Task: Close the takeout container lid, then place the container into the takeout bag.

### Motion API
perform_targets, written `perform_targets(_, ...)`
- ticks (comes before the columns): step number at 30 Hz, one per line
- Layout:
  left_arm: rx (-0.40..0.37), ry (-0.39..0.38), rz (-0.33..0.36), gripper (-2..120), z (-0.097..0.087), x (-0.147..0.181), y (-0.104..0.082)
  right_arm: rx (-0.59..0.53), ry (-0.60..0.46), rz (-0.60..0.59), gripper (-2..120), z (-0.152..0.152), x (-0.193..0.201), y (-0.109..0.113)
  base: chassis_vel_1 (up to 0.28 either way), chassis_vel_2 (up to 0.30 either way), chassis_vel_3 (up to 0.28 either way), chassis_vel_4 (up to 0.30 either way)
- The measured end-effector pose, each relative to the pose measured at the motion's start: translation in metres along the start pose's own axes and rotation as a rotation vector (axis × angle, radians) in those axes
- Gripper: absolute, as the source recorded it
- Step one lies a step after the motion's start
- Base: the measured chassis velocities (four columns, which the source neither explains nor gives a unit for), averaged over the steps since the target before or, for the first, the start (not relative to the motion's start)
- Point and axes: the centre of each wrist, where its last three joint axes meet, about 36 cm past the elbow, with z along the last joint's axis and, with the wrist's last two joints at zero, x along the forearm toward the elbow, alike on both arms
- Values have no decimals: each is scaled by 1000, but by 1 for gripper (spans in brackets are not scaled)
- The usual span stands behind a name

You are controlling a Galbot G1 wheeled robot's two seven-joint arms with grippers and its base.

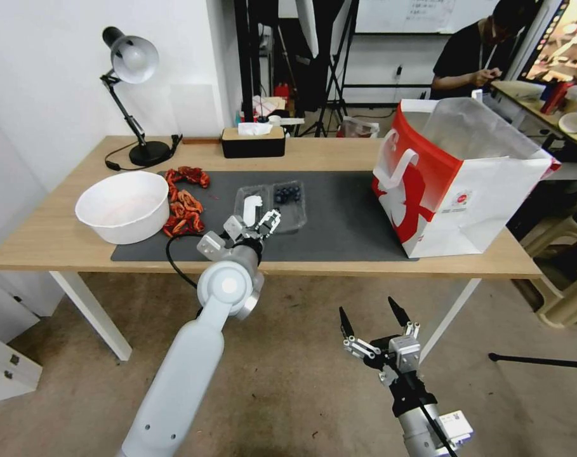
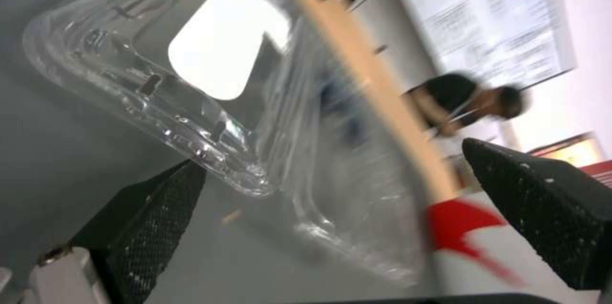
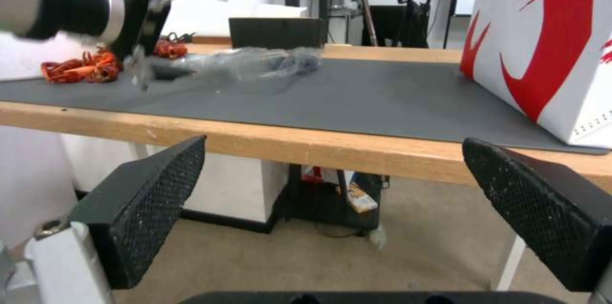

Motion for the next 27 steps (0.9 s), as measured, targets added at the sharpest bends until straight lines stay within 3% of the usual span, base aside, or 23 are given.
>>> perform_targets(7, 18, -66, 127, 100, 2, 2, -1, -2, 4, -3, 100, 3, 2, 2, 0, 0, 0, 0)
perform_targets(15, -61, -107, 244, 100, 11, 0, 2, -3, 1, -1, 100, 3, 3, 3, 0, 0, 0, 0)
perform_targets(21, -114, -58, 321, 100, 15, -10, -7, -4, -3, 0, 100, 1, 4, 3, 0, 0, 0, 0)
perform_targets(27, -128, 10, 338, 100, 16, -22, -15, -11, -6, 2, 100, -1, 4, 3, 0, 0, 0, 0)
